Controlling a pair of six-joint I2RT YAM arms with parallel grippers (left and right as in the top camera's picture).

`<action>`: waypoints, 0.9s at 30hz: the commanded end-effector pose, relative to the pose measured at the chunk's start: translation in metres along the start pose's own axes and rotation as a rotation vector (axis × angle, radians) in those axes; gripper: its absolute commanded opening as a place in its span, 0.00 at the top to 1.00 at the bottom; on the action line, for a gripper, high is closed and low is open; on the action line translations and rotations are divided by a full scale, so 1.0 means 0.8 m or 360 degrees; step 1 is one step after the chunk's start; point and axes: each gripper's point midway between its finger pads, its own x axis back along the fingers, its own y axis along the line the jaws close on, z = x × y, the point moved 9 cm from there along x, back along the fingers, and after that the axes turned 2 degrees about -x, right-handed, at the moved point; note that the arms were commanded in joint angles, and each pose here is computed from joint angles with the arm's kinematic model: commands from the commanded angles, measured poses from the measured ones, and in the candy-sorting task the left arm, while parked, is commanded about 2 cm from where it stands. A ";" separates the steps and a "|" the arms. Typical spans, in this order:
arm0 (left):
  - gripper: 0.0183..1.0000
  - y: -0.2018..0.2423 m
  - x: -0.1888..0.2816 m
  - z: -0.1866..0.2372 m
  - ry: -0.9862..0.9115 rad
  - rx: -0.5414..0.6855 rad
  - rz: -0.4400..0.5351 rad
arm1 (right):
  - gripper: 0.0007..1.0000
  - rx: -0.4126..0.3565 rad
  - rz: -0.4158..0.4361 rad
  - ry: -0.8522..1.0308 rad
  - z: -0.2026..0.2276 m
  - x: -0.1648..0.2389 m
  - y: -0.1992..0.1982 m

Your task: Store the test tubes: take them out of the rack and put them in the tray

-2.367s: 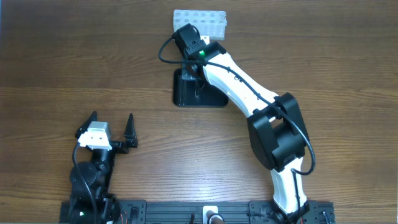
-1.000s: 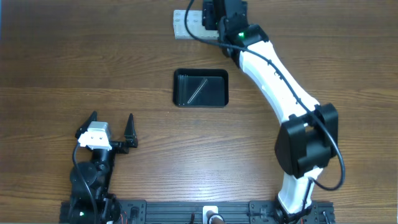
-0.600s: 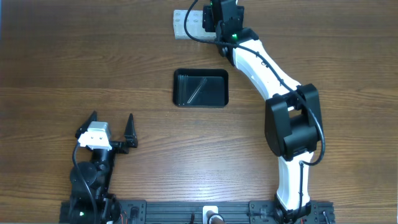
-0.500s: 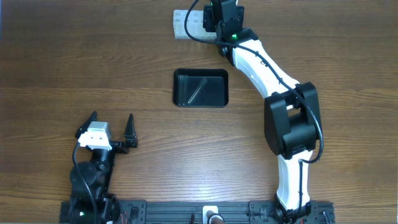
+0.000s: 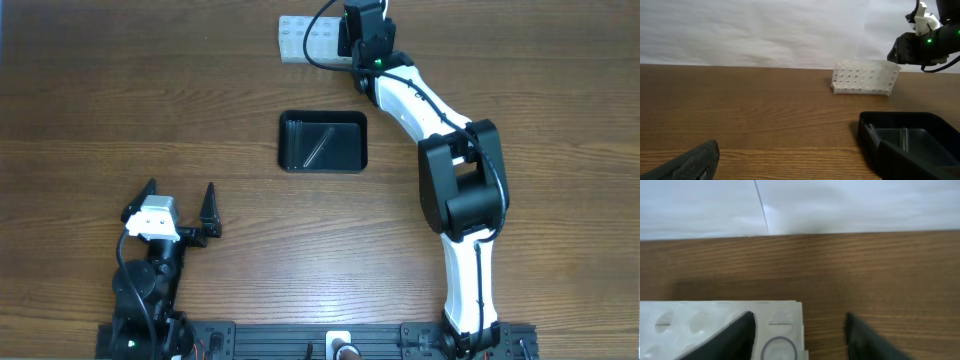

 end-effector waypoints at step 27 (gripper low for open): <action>0.00 0.000 0.000 0.001 -0.0001 -0.0022 0.0013 | 0.85 -0.0010 -0.0062 -0.0037 -0.001 -0.001 0.013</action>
